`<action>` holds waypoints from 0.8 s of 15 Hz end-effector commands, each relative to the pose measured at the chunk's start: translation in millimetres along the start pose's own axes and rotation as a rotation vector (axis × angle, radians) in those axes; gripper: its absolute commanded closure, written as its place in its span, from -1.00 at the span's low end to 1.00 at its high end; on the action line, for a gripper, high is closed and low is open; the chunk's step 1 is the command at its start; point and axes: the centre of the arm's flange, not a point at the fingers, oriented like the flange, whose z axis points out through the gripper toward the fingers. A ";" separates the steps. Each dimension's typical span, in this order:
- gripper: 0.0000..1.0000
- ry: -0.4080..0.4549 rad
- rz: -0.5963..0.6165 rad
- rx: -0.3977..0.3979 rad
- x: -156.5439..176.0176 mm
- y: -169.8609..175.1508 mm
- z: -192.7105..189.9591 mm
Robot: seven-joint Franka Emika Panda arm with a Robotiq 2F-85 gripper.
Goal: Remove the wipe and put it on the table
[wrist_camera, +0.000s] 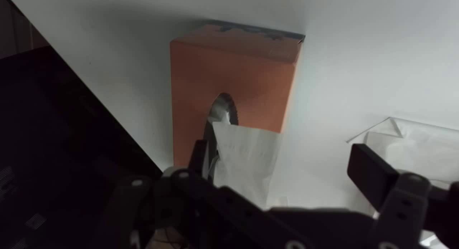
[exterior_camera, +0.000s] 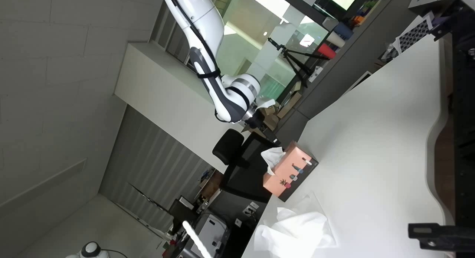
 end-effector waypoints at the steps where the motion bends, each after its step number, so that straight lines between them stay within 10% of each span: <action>1: -1.00 0.071 0.024 -0.064 9.3 2.2 12.5; 8: -1.00 0.184 -0.053 -0.231 23.5 -12.1 39.4; 9: -0.50 0.205 -0.065 -0.261 25.2 -15.5 42.4; 12: -0.20 0.239 -0.091 -0.301 28.0 -24.2 52.6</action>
